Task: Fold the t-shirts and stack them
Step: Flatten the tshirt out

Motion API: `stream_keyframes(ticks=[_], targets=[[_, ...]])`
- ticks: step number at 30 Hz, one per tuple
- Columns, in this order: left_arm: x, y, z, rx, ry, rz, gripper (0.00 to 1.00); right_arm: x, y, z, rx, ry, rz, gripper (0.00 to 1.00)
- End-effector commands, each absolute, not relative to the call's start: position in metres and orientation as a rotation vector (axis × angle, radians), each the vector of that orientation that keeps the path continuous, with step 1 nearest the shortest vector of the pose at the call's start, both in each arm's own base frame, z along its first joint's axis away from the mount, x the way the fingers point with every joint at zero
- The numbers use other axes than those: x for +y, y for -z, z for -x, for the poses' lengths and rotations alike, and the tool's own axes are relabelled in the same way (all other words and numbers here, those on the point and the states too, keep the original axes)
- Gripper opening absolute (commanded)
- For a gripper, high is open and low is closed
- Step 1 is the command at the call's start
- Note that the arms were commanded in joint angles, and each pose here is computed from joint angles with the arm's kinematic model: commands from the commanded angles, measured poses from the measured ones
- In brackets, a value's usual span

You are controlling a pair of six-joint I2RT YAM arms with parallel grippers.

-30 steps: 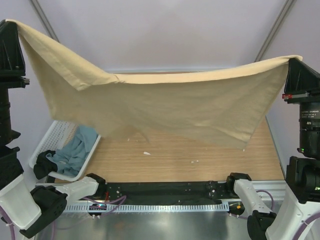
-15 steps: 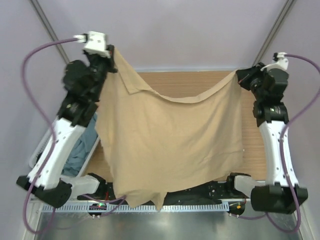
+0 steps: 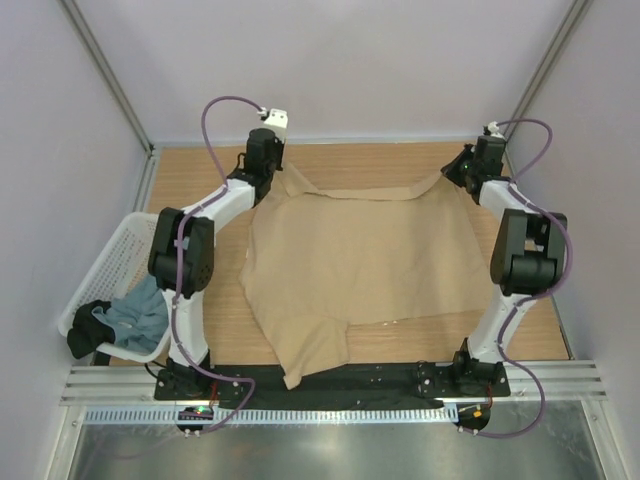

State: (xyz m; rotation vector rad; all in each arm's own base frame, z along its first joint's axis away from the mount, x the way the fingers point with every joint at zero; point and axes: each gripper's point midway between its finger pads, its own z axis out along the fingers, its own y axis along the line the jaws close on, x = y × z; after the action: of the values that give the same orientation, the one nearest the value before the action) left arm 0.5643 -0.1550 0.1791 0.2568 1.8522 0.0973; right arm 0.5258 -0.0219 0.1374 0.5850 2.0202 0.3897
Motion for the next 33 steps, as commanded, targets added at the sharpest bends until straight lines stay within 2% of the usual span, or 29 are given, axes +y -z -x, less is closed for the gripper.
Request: stream_keyframes(ticks=[1,2,4,7,14,26,33], targets=[[-0.162,-0.233,-0.609,1.678,-0.028,-0.111,0.00,-0.030,-0.166,-0.570,1.939,-0.395,-0.500,0.01],[-0.163,-0.246,-0.618,1.653,-0.025,-0.099,0.00,-0.033,-0.163,-0.574,1.940,-0.393,-0.508,0.01],[-0.166,-0.221,-0.632,1.694,-0.022,-0.084,0.00,-0.035,-0.151,-0.588,1.954,-0.414,-0.519,0.01],[-0.170,-0.216,-0.648,1.692,-0.033,-0.078,0.00,-0.038,-0.139,-0.603,1.984,-0.422,-0.517,0.01],[-0.182,-0.236,-0.664,1.680,0.017,-0.065,0.00,-0.062,-0.119,-0.615,2.015,-0.418,-0.616,0.01],[-0.168,-0.237,-0.597,1.930,0.126,0.164,0.00,-0.066,-0.095,-0.605,2.138,-0.448,-0.730,0.01],[-0.150,-0.247,-0.542,2.076,0.128,0.312,0.00,-0.077,-0.112,-0.597,2.159,-0.460,-0.813,0.01]])
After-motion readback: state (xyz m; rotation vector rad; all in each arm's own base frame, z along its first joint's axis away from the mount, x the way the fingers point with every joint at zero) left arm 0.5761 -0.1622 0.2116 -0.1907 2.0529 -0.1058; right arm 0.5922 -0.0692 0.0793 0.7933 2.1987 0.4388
